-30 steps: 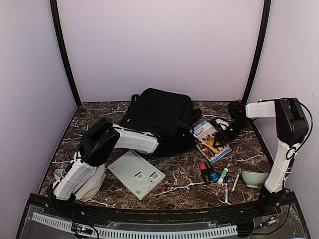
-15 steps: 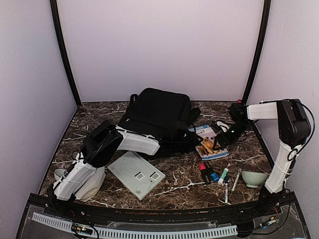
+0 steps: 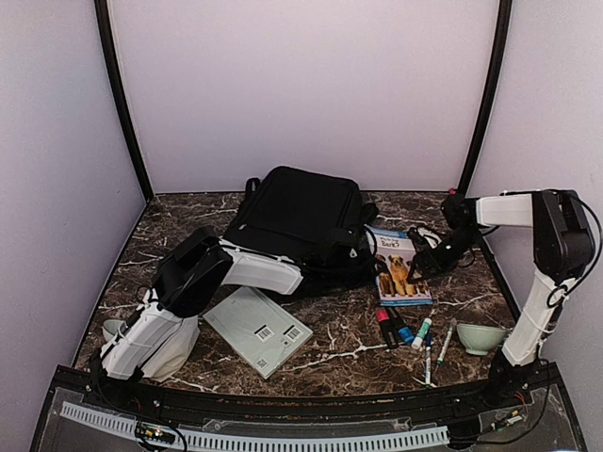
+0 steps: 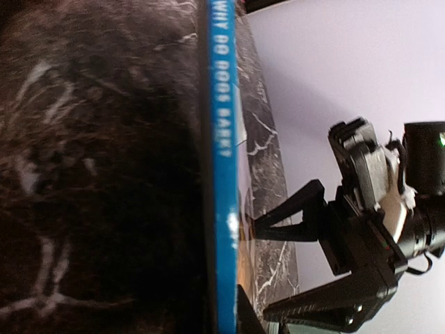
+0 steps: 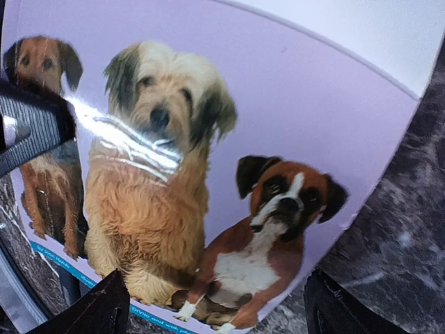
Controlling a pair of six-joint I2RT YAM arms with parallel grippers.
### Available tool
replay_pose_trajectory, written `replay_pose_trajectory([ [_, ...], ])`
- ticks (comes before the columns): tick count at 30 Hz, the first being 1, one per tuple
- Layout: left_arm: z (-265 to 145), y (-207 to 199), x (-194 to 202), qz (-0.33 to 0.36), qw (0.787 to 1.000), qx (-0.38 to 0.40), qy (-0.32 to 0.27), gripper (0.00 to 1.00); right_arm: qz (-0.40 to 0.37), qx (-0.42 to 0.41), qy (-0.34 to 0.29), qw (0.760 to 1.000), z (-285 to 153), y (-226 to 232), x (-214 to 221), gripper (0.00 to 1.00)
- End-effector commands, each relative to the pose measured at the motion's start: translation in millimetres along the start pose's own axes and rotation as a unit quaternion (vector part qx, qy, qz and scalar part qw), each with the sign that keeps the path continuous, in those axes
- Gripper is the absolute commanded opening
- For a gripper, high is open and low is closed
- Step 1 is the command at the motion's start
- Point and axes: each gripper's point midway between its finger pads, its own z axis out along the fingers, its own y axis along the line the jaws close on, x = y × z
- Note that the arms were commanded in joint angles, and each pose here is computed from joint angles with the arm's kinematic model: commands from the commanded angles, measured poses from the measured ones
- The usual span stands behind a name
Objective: Pack the student bag
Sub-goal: Grab the book at the center of the board, then pass from the left arm to the right
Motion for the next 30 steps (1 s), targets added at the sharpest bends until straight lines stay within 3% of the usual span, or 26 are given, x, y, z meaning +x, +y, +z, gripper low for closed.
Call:
replay_pose_trajectory([
  [1, -39, -121, -4, 0.107, 0.982, 0.157, -0.002, 0.04, 0.016, -0.006, -0.069, 0.997, -52, -2, -7, 0.88],
  [10, -90, -165, 8, 0.246, 0.944, 0.217, 0.021, 0.0, -0.029, 0.029, -0.221, 0.974, -149, 13, -46, 1.0],
  [16, -136, -182, -19, 0.292, 0.923, 0.245, 0.041, 0.0, -0.076, -0.046, -0.308, 0.947, -182, 58, -63, 1.0],
  [21, -186, -190, -50, 0.284, 0.913, 0.291, 0.044, 0.0, -0.097, -0.143, -0.342, 0.924, -196, 89, -76, 0.95],
  [24, -212, -194, -63, 0.274, 0.909, 0.313, 0.033, 0.0, -0.094, -0.163, -0.342, 0.921, -181, 97, -85, 0.92],
  [30, -230, -187, -75, 0.264, 0.916, 0.303, 0.01, 0.0, -0.184, -0.255, -0.333, 0.889, -172, 163, -98, 0.92],
])
